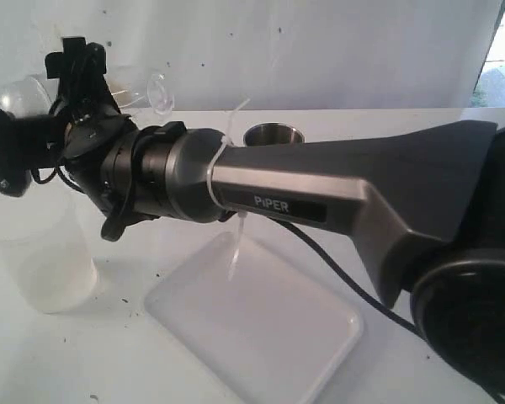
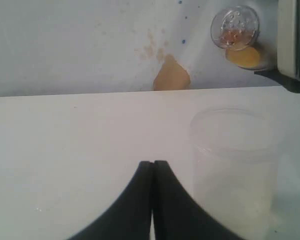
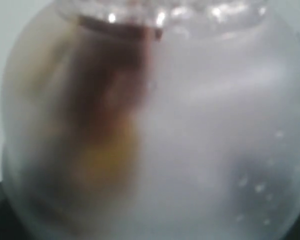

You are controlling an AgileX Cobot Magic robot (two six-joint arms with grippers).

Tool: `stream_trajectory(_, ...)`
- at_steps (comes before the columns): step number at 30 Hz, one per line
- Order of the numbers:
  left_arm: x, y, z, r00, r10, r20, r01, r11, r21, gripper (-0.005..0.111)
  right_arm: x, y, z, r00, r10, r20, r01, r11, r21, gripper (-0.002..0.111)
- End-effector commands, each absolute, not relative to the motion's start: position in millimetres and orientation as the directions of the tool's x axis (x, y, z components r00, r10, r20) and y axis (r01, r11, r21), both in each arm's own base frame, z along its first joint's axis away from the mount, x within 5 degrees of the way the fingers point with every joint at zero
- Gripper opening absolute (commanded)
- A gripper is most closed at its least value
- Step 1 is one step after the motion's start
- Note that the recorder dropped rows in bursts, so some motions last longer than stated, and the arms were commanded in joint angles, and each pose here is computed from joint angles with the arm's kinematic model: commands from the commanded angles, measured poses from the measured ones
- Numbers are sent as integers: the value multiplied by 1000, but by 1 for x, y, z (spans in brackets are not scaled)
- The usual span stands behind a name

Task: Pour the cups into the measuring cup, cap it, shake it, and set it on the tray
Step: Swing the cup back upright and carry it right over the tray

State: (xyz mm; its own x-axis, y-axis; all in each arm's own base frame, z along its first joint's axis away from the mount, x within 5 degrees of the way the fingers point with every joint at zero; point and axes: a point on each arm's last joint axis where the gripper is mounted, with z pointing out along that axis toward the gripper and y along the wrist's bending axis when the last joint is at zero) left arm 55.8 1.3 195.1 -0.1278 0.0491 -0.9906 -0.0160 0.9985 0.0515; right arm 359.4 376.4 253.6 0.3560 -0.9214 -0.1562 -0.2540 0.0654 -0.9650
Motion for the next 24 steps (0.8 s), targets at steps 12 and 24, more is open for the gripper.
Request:
stream_trajectory(12,56,1,195,-117,41,-992,-18,999,43,0,354,373,271,210,-899,-385,-227,338,-913,0)
stream_trajectory(24,56,1,195,-117,41,-992,-18,999,43,0,332,376,318,-22,-280,-960,-644,738,-201,0)
